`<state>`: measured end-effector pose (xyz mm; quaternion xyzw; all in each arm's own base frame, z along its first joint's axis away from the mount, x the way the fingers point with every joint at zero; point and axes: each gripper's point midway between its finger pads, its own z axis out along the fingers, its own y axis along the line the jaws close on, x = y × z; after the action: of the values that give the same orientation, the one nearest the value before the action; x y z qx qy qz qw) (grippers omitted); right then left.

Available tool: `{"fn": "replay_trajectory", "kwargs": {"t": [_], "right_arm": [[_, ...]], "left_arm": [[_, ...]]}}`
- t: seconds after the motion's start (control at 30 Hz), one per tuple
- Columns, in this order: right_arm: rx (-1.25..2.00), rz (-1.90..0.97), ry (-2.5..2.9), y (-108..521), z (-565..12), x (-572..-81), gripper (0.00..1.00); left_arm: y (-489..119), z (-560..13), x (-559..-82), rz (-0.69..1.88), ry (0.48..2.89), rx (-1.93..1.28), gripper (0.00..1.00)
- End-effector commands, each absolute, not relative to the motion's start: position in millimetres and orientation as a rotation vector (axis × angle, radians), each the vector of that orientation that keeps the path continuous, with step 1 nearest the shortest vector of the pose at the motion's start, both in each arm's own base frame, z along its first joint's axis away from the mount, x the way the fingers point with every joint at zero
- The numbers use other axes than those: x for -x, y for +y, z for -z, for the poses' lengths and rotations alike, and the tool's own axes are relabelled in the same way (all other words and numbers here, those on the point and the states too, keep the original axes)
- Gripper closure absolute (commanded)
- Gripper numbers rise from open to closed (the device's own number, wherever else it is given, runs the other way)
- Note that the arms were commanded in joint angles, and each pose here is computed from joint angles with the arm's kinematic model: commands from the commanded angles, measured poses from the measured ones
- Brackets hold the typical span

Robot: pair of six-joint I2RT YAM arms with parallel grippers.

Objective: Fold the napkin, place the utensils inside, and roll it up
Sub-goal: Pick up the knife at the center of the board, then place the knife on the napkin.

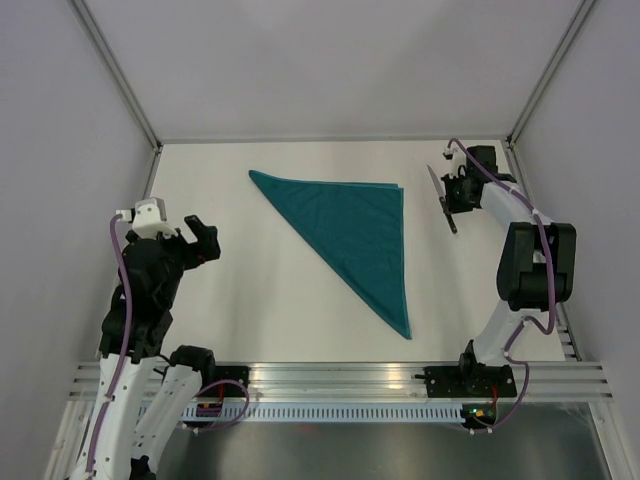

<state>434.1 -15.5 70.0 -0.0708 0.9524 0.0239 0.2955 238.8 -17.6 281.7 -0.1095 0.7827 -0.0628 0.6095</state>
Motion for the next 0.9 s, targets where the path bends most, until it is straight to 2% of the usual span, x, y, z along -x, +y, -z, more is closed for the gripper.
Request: {"fn": "replay_trajectory", "kwargs": {"t": [0.0, 0.43, 0.6, 0.87], "right_arm": [[0.241, -0.113, 2.475, 15.0, -109.2, -436.8, 1.00], [0.558, -0.251, 2.414, 174.6, -111.5, -426.5, 0.99], [0.657, -0.304, 2.420, 235.8, -93.2, -412.7, 1.00], [0.700, -0.333, 2.384, 292.4, -74.4, -401.4, 0.99]], "left_arm": [[-16.2, -279.3, -242.9, 0.118, 1.812, 0.219, 0.00], [-15.1, -274.9, -245.3, 0.104, 1.830, 0.225, 0.00], [-13.6, -272.9, -246.4, 0.094, 1.838, 0.231, 0.00], [-12.6, -270.2, -247.1, 0.082, 1.849, 0.232, 0.00]]}}
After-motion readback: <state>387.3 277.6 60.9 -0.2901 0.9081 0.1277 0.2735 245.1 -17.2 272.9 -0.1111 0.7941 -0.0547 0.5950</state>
